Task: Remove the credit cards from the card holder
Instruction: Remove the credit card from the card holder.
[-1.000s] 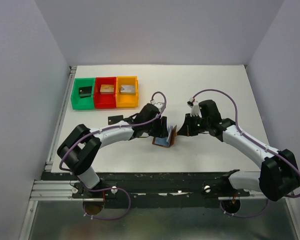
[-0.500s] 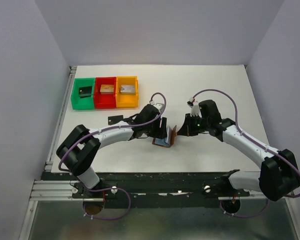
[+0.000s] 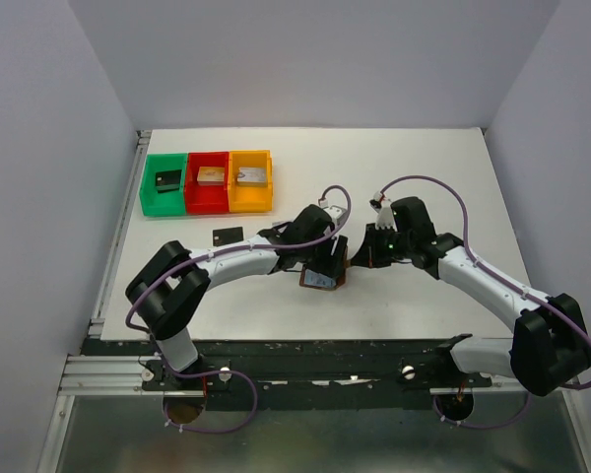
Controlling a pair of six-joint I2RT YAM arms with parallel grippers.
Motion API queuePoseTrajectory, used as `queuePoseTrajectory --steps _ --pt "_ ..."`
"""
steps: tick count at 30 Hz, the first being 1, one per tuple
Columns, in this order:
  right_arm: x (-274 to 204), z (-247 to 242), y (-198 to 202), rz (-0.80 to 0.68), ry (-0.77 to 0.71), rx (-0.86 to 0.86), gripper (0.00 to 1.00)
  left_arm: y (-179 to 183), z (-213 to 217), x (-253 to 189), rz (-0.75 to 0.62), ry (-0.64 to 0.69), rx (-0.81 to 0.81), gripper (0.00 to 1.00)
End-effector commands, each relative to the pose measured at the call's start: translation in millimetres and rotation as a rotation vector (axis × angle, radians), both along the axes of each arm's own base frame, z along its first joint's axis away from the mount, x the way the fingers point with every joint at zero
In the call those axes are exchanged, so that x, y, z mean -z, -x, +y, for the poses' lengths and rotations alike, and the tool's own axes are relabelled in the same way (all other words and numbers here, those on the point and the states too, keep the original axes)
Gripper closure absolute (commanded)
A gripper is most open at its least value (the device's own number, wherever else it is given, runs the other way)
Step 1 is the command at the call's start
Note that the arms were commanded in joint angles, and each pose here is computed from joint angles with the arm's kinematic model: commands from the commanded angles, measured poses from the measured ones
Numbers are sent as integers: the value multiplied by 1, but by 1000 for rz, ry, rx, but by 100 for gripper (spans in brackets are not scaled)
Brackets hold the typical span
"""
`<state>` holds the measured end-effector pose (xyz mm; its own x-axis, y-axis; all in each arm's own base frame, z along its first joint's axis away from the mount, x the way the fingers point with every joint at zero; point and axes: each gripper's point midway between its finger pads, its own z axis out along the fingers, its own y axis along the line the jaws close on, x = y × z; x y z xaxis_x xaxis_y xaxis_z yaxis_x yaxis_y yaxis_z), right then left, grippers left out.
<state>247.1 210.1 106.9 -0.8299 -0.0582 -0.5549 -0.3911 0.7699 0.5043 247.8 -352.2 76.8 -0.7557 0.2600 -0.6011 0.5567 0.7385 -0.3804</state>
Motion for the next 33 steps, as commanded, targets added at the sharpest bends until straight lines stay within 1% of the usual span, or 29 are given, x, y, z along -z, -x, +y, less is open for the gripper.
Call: queuePoseTrajectory --steps 1,10,15,16,18,19,20,22,24,26,29,32,33 --pt "9 -16 -6 -8 69 88 100 11 -18 -2 20 24 99 29" --pt "49 -41 -1 93 169 223 100 20 -41 -9 21 58 197 29" --pt "56 -49 -1 110 191 267 100 19 -48 -9 29 65 212 29" --pt "56 -51 -1 112 196 280 97 18 -48 -9 27 66 211 29" --pt "55 -56 -2 106 213 296 87 17 -46 -10 19 63 201 29" --pt "54 -58 -2 104 223 304 77 16 -45 -13 11 67 192 29" --pt "53 -62 -3 104 240 321 68 15 -43 -14 4 67 185 29" --pt "49 -69 -3 100 272 342 56 12 -38 -18 -8 70 157 28" --pt "42 -74 -6 80 284 363 47 7 -29 -21 -2 93 110 28" --pt "35 -77 -7 62 290 375 42 0 -21 -28 -4 126 64 28" --pt "22 -83 -10 21 306 395 42 -6 -7 -39 -14 164 9 28" --pt "2 -79 -13 -39 257 383 42 -11 8 -49 -46 186 -42 28" --pt "-7 -72 -12 -57 216 356 43 -13 14 -50 -50 189 -63 28"
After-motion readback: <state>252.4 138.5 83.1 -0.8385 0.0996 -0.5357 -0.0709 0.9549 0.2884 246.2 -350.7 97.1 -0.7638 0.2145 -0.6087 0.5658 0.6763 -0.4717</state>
